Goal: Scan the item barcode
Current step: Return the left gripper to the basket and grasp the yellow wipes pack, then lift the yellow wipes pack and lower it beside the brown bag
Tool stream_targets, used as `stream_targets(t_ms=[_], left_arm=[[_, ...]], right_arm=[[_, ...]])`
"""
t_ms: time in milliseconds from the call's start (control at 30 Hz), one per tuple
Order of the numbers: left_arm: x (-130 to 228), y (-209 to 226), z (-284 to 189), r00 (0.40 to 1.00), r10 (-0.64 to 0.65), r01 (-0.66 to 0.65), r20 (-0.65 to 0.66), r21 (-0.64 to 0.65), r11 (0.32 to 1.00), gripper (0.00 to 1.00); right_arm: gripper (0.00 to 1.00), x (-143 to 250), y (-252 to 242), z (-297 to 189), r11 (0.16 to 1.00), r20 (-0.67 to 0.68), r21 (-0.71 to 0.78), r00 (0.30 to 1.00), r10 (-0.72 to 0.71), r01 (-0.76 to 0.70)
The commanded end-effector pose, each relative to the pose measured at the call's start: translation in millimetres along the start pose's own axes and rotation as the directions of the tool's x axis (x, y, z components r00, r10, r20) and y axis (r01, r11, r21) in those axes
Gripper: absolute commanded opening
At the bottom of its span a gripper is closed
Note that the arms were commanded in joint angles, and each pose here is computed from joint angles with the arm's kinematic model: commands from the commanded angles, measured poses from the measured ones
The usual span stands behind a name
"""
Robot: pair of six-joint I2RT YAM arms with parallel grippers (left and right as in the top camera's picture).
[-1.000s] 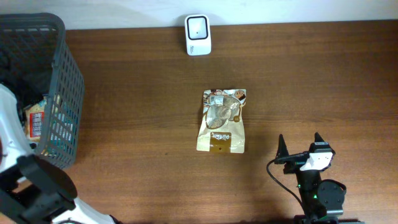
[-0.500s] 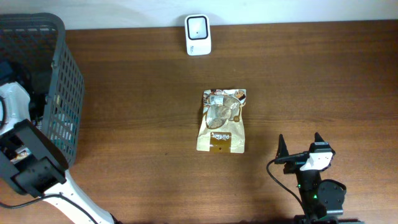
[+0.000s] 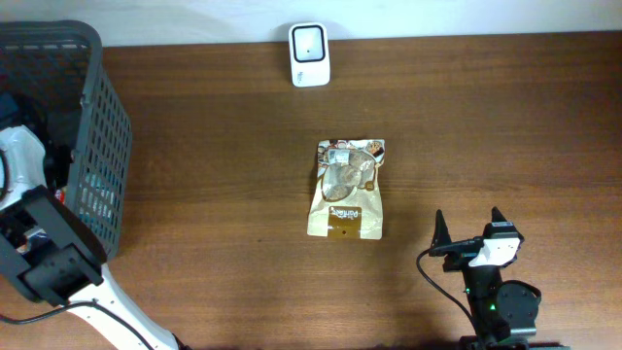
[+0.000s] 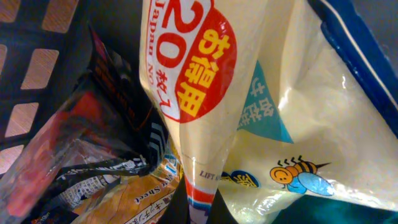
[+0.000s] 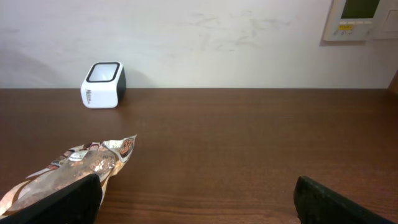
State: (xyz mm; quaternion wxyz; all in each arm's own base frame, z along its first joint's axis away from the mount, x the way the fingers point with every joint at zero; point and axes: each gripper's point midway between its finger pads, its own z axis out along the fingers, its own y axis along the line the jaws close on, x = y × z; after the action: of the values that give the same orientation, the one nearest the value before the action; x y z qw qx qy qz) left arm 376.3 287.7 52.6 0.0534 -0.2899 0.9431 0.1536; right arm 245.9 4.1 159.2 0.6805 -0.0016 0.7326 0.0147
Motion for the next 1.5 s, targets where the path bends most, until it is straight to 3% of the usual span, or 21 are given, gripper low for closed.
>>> stream_targets(t_ms=[0, 100, 233, 400, 467, 500, 567, 667, 767, 833, 967, 1133, 1233, 1400, 1467], left_arm=[[-5.4, -14.5, -31.3, 1.0, -0.005, 0.001, 0.028, 0.146, 0.989, 0.0], [-28.9, -10.1, -95.0, 0.984, -0.046, 0.007, 0.171, 0.219, 0.976, 0.0], [-47.5, 0.0, -212.7, 0.899, -0.116, -0.035, 0.423, 0.332, 0.943, 0.0], [-24.7, 25.3, -327.0, 0.754, -0.182, -0.07, 0.631, 0.353, 0.933, 0.0], [-6.9, 17.8, -367.4, 0.703, -0.196, -0.153, 0.684, 0.414, 0.897, 0.0], [7.4, 7.5, -391.0, 0.679, -0.202, -0.227, 0.706, 0.464, 0.856, 0.0], [41.8, -23.7, -439.2, 0.64, -0.207, -0.428, 0.74, 0.568, 0.703, 0.0], [104.6, -74.7, -503.5, 0.605, -0.181, -0.697, 0.775, 0.626, 0.35, 0.0], [135.7, -108.5, -514.9, 0.623, -0.113, -0.742, 0.774, 0.63, 0.229, 0.0], [151.7, -136.2, -508.6, 0.64, -0.04, -0.746, 0.767, 0.633, 0.205, 0.0], [179.9, -200.7, -474.6, 0.667, 0.139, -0.741, 0.732, 0.632, 0.228, 0.0], [196.1, -276.2, -398.8, 0.786, 0.296, -0.616, 0.542, 0.651, 0.444, 0.0], [200.5, -309.4, -363.0, 0.844, 0.309, -0.534, 0.439, 0.628, 0.566, 0.0], [217.1, -356.4, -299.7, 0.958, 0.214, -0.288, 0.193, 0.594, 0.751, 0.0], [224.7, -375.1, -276.8, 0.961, 0.23, -0.275, 0.152, 0.571, 0.773, 0.0]], right_arm=[[0.98, 3.1, -0.3, 0.3, 1.0, -0.003, 0.003, 1.0, -0.006, 0.006], [0.98, 3.1, -0.3, 0.3, 1.0, -0.003, 0.003, 1.0, -0.006, 0.006], [0.98, 3.2, -0.3, 0.3, 1.0, -0.004, 0.003, 1.0, -0.006, 0.006], [0.98, 3.1, -0.3, 0.3, 1.0, -0.003, 0.003, 1.0, -0.006, 0.006], [0.98, 3.2, -0.3, 0.3, 1.0, -0.004, 0.003, 1.0, -0.006, 0.006], [0.98, 3.1, -0.3, 0.3, 1.0, -0.003, 0.003, 1.0, -0.006, 0.006], [0.98, 3.1, -0.2, 0.3, 1.0, -0.003, 0.003, 1.0, -0.006, 0.006], [0.98, 3.2, -0.3, 0.3, 1.0, -0.004, 0.003, 1.0, -0.006, 0.006], [0.98, 3.1, -0.2, 0.3, 1.0, -0.003, 0.003, 1.0, -0.006, 0.006], [0.98, 3.2, -0.3, 0.3, 1.0, -0.004, 0.003, 1.0, -0.006, 0.006], [0.98, 3.1, -0.3, 0.3, 1.0, -0.003, 0.003, 1.0, -0.006, 0.006], [0.98, 3.1, -0.3, 0.3, 1.0, -0.003, 0.003, 1.0, -0.006, 0.006], [0.98, 3.1, -0.2, 0.3, 1.0, -0.003, 0.003, 1.0, -0.006, 0.006], [0.98, 3.2, -0.3, 0.3, 1.0, -0.004, 0.003, 1.0, -0.006, 0.006], [0.98, 3.2, -0.3, 0.3, 1.0, -0.004, 0.003, 1.0, -0.006, 0.006]])
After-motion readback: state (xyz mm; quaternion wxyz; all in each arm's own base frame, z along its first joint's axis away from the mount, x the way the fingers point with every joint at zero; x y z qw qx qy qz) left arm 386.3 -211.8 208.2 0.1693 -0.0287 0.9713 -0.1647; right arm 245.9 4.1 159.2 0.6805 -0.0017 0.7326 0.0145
